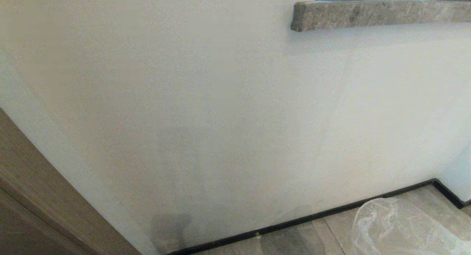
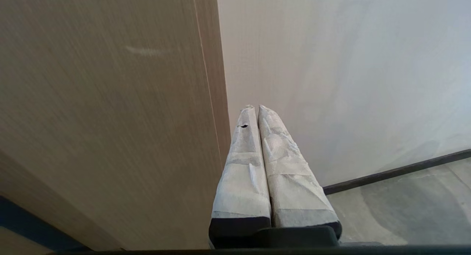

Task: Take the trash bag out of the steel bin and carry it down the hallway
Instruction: Put the trash bag at the door

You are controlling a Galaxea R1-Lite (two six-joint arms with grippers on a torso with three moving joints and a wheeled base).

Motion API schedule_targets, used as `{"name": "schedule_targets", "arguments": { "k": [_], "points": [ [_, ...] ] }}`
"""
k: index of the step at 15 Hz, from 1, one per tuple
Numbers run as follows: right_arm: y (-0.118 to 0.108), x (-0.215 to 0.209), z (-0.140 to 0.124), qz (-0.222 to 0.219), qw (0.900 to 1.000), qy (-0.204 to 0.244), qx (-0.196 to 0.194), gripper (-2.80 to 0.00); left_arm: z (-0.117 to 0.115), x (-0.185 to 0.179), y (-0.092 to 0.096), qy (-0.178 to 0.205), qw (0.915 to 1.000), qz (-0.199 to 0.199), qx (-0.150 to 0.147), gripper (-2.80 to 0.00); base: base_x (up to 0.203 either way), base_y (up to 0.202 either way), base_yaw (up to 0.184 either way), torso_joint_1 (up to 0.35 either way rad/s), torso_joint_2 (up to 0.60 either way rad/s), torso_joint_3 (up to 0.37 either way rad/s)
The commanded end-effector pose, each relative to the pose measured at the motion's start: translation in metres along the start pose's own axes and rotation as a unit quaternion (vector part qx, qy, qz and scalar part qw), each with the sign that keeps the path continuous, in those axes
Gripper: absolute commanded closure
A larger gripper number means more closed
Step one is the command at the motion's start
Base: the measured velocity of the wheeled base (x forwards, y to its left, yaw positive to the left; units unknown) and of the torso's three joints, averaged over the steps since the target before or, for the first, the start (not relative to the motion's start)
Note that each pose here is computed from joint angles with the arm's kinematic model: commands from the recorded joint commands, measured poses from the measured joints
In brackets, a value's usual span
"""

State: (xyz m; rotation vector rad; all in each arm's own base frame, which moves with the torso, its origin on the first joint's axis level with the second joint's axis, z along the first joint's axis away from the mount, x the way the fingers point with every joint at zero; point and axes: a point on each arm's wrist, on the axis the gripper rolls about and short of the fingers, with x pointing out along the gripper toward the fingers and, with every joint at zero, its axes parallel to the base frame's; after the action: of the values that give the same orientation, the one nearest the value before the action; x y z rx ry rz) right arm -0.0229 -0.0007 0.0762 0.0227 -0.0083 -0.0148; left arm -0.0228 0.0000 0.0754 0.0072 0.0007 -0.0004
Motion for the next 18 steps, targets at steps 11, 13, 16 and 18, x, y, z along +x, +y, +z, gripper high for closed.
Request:
{"name": "schedule_targets", "arguments": {
  "k": [11,13,16,18],
  "points": [
    [0.0,0.0002,-0.0004,0.0,1.0,0.001,-0.001,0.0,-0.0002,0.0,0.0,0.001,1.0,0.0,-0.001,0.0,0.0,0.0,0.0,0.001,0.0,-0.063],
    [0.0,0.0002,-0.0004,0.0,1.0,0.001,-0.003,0.0,-0.0002,0.0,0.0,0.001,1.0,0.0,-0.001,0.0,0.0,0.0,0.0,0.0,0.0,-0.194],
    [0.0,0.0002,-0.0004,0.0,1.0,0.001,-0.004,0.0,-0.0001,0.0,0.0,0.001,1.0,0.0,-0.001,0.0,0.0,0.0,0.0,0.003,0.0,-0.198],
    [0.0,0.0002,-0.0004,0.0,1.0,0.001,-0.006,0.0,-0.0001,0.0,0.0,0.001,1.0,0.0,-0.001,0.0,0.0,0.0,0.0,0.004,0.0,-0.199]
  ]
}}
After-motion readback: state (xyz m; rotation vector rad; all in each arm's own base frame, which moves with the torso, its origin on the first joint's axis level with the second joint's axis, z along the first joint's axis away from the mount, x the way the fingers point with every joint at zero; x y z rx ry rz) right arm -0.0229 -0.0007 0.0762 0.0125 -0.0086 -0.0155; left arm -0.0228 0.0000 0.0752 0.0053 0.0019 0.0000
